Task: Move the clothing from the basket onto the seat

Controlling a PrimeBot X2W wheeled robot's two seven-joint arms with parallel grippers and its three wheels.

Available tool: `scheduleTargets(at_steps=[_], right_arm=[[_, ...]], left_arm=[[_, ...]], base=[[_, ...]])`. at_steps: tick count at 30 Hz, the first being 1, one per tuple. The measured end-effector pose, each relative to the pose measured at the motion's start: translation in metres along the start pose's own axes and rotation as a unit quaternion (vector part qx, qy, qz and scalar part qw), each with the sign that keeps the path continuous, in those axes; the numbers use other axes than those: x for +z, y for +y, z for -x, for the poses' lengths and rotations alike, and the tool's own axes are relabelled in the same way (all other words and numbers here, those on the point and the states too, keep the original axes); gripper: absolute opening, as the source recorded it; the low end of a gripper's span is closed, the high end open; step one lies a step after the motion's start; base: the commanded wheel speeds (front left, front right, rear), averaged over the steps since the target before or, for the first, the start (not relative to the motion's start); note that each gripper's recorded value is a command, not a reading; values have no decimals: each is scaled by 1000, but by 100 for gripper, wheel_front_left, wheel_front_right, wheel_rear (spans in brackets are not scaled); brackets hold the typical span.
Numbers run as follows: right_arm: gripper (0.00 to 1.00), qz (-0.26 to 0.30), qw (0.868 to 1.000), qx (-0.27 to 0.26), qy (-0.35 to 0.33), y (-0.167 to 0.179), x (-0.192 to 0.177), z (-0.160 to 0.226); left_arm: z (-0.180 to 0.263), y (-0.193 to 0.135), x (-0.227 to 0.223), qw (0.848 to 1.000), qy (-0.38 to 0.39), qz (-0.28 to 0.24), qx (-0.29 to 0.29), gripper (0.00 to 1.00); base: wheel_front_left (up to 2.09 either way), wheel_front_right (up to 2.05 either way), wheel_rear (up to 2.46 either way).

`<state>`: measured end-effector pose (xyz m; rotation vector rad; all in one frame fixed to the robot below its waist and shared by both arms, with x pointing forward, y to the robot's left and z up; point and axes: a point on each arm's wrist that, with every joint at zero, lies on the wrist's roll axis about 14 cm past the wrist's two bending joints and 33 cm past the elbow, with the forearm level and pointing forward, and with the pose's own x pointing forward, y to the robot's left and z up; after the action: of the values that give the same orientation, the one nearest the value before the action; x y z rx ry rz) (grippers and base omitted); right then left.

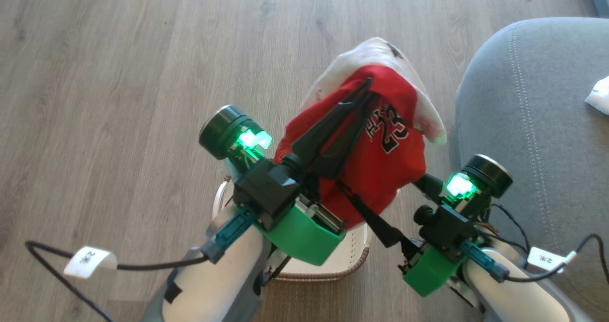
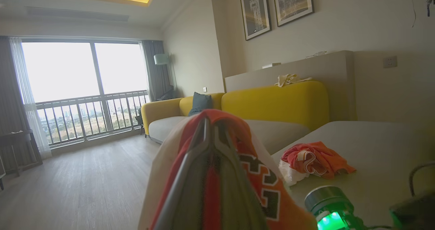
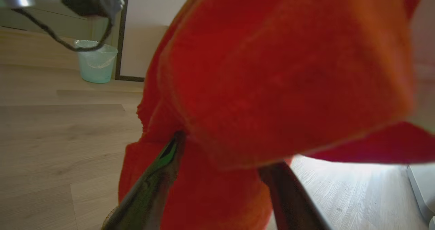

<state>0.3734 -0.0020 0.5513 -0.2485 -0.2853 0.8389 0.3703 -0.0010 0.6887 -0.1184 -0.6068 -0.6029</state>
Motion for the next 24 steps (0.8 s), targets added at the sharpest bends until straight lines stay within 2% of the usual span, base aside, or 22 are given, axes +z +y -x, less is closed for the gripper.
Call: scheduleTargets(at_steps=[7, 13, 20, 24], right_arm=[[100, -11, 999, 32, -16, 16, 8, -11], [100, -15, 1000, 15, -9, 7, 2, -13], [100, -37, 999, 18, -13, 18, 2, -21], [100, -45, 999, 0, -14, 10, 1, -24]], left_arm=[[-1, -9, 0, 1000, 1, 0, -16, 0], [0, -20, -5, 1000, 7, 8, -29, 0], [-2, -24, -6, 999, 8, 8, -38, 0], [-1, -28, -8, 999, 10, 13, -40, 0]], base=[[0, 0, 0], [0, 0, 0], [0, 0, 0], [0, 0, 0]])
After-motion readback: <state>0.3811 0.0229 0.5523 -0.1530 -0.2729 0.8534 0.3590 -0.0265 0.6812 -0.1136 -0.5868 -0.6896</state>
